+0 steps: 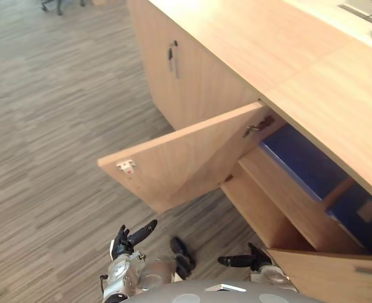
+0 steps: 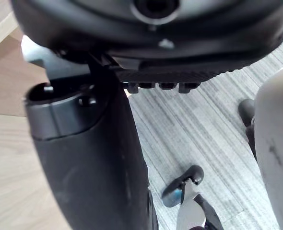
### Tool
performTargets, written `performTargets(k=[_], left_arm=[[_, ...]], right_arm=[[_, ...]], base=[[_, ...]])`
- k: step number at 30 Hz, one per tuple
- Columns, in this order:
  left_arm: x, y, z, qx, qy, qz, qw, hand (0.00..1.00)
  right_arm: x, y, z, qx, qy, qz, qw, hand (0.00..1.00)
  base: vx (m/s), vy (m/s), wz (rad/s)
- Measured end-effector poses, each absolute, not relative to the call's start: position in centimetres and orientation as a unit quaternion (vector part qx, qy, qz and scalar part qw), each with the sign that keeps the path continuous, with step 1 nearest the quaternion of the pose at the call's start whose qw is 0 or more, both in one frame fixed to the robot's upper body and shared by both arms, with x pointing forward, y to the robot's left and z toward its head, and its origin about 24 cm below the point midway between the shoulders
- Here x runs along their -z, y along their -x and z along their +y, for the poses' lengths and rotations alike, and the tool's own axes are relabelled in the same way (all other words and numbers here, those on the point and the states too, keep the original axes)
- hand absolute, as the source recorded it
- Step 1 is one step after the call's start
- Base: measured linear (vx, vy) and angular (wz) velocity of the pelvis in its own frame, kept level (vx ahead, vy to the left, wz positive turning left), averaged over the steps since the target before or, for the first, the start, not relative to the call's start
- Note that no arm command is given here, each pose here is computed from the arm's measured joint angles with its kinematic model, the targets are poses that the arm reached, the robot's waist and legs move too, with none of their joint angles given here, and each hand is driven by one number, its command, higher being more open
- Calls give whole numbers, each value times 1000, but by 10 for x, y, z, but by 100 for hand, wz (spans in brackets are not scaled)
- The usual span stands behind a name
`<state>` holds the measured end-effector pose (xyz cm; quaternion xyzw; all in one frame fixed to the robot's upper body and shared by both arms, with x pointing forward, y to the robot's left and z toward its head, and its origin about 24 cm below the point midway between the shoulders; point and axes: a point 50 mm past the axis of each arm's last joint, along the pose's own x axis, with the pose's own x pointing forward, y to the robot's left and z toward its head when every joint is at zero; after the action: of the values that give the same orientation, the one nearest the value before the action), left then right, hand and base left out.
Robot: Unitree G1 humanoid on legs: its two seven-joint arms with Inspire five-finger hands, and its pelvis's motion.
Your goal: Walk over to the cabinet, pick up the folder, carry it to the office cabinet, place the folder inside the office cabinet, then close the office cabinet door
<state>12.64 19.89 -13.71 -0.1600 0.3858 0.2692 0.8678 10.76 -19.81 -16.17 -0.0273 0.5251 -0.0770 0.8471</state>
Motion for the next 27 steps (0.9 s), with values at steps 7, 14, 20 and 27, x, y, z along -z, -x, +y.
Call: performTargets(k=[7,14,20,27], left_arm=[[130,-131,218,-313,196,348,862,100],[125,-129,223,-264,108,358,889,100],[116,-141,219,-173,-11,353,919,100],[115,-147,210,-130,-44,354,925,100]], right_arm=[[162,-92,-222,166,-26,534,829,100],[166,-70,-229,198,-39,561,803,100],[167,-63,-231,211,-47,570,793,100],[168,-54,-233,218,-49,583,781,100]], base=[[18,13,32],[-1,73,-16],[-16,68,-15],[-36,60,-8]])
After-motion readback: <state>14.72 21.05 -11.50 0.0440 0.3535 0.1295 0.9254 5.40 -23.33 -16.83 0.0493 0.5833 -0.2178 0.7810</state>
